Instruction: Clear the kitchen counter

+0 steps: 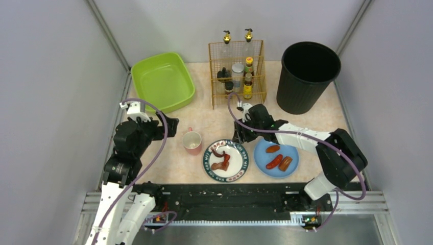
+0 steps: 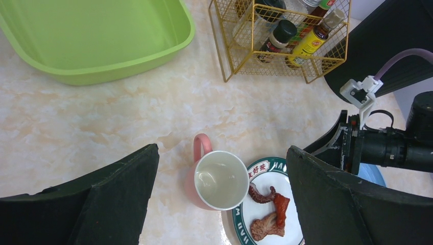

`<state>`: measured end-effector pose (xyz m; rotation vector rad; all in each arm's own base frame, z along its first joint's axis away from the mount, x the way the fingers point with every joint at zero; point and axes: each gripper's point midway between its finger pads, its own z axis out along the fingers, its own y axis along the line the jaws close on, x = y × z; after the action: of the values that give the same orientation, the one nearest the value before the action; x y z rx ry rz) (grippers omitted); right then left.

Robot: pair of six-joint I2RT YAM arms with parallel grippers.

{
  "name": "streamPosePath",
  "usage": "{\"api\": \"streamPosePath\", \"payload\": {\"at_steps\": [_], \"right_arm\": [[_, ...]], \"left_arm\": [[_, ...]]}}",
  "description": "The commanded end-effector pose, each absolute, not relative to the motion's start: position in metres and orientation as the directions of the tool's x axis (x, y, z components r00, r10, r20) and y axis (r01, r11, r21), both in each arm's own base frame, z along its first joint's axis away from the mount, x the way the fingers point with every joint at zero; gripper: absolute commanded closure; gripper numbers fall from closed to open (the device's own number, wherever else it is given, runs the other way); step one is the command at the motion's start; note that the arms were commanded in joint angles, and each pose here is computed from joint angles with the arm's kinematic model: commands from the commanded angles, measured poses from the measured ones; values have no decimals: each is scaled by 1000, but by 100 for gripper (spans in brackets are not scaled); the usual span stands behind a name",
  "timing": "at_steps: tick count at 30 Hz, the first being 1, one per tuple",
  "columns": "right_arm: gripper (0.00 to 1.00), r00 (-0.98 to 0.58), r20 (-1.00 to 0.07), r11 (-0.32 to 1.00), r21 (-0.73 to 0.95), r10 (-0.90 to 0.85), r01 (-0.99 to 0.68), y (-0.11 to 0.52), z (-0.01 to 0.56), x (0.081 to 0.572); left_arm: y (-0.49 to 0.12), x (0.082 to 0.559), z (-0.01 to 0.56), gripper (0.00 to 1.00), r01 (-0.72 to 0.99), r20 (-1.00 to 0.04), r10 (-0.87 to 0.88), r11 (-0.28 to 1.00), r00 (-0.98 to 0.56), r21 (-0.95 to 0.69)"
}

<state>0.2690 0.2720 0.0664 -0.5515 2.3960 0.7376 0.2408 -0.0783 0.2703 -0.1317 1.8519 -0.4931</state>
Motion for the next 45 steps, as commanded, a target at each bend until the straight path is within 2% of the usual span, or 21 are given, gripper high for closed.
{"api": "streamPosePath", "payload": {"at_steps": [1, 14, 19, 27, 31, 45], "right_arm": [[51, -752, -617, 714, 416, -235, -564, 279, 60, 269], [52, -801, -533, 671, 492, -272, -555, 276, 30, 243], [57, -810, -517, 660, 511, -275, -550, 275, 31, 236], [78, -824, -490, 657, 527, -284, -540, 278, 28, 235], [100, -832, -480, 651, 542, -278, -531, 281, 28, 235], [100, -818, -555, 593, 612, -148, -523, 292, 83, 245]], "left_arm": [[-79, 246, 279, 1, 164, -891, -337, 903, -304, -398], [-79, 246, 278, 1, 163, -890, -336, 903, -307, -397], [-79, 246, 279, 1, 164, -890, -337, 902, -307, -399], [-80, 246, 279, 1, 164, -890, -337, 902, -307, -398], [-79, 246, 279, 1, 163, -890, -338, 903, -305, -398], [-78, 245, 279, 1, 159, -893, -336, 905, -299, -394]]}}
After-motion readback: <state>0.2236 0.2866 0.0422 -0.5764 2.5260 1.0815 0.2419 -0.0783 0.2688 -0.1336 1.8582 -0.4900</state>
